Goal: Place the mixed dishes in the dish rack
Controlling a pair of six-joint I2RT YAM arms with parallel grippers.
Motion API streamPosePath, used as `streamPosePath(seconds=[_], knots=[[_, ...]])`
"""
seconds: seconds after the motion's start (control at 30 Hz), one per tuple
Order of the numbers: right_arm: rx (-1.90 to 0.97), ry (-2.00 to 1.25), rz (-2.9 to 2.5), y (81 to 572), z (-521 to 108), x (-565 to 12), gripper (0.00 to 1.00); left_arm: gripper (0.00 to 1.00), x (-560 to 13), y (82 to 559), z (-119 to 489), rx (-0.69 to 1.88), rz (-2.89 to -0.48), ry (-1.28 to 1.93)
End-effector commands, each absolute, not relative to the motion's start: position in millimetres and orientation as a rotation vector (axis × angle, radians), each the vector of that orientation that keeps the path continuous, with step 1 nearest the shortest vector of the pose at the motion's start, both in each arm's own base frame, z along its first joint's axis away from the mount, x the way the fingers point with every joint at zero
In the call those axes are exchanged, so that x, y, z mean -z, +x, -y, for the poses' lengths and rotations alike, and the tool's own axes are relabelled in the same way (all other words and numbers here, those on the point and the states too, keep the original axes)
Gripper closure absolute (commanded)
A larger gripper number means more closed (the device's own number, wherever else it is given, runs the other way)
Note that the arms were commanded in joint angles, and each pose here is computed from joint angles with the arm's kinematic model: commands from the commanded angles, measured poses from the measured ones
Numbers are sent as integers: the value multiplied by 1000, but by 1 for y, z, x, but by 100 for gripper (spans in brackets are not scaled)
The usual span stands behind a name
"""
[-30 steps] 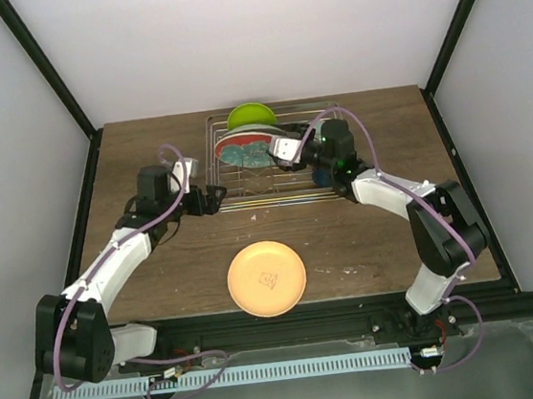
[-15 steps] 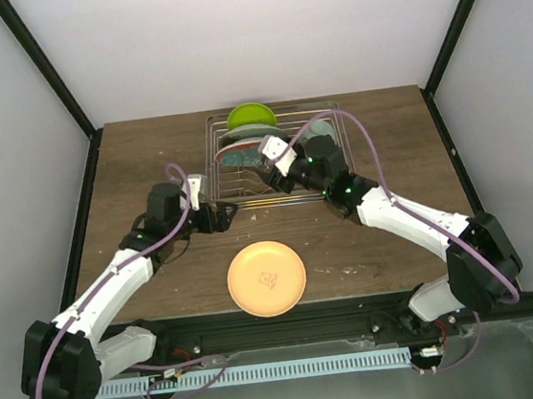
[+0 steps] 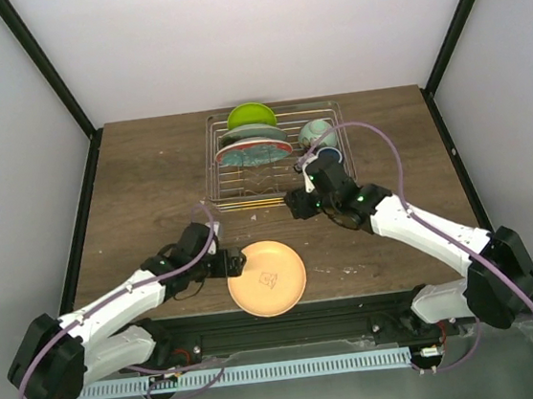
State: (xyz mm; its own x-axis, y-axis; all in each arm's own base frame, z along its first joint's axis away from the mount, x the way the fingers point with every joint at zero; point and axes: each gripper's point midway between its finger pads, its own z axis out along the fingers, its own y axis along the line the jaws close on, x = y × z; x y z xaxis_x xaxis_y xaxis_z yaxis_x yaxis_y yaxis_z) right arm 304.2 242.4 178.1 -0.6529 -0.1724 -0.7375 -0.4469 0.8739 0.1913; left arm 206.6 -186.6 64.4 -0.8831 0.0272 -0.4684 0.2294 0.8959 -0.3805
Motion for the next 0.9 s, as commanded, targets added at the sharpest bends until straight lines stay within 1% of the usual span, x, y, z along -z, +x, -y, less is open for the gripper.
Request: streamPosePath(seconds=[0.0, 0.13, 0.17, 0.2, 0.27, 0.3, 0.33, 0.47, 0.53, 0.6, 0.73, 0.87], knots=[[-427, -287, -2413, 285, -220, -159, 30, 0, -45, 192, 183, 540, -2648, 125], [-444, -274, -2423, 277, -216, -154, 32, 1, -33, 182, 190, 544, -2665, 142], [-446, -276, -2424, 276, -215, -155, 33, 3, -30, 180, 190, 531, -2673, 148], [-448, -276, -2425, 274, -215, -156, 34, 7, -28, 180, 190, 515, -2680, 153], [-449, -272, -2420, 272, -213, -158, 34, 19, -23, 179, 191, 482, -2696, 169], [-452, -269, -2417, 271, -212, -159, 34, 27, -22, 178, 192, 475, -2700, 174], [-456, -266, -2412, 270, -211, -160, 34, 36, -21, 178, 193, 470, -2703, 179], [-457, -262, -2415, 266, -207, -158, 35, 76, -17, 178, 199, 483, -2710, 188], [-453, -264, -2421, 265, -206, -156, 36, 90, -16, 178, 200, 482, -2712, 193], [-447, -264, -2428, 263, -205, -154, 36, 99, -16, 178, 201, 484, -2711, 196], [-455, -264, -2433, 261, -205, -152, 36, 100, -27, 178, 209, 567, -2669, 202], [-550, -267, -2411, 255, -212, -157, 34, 100, -61, 180, 220, 718, -2542, 214]])
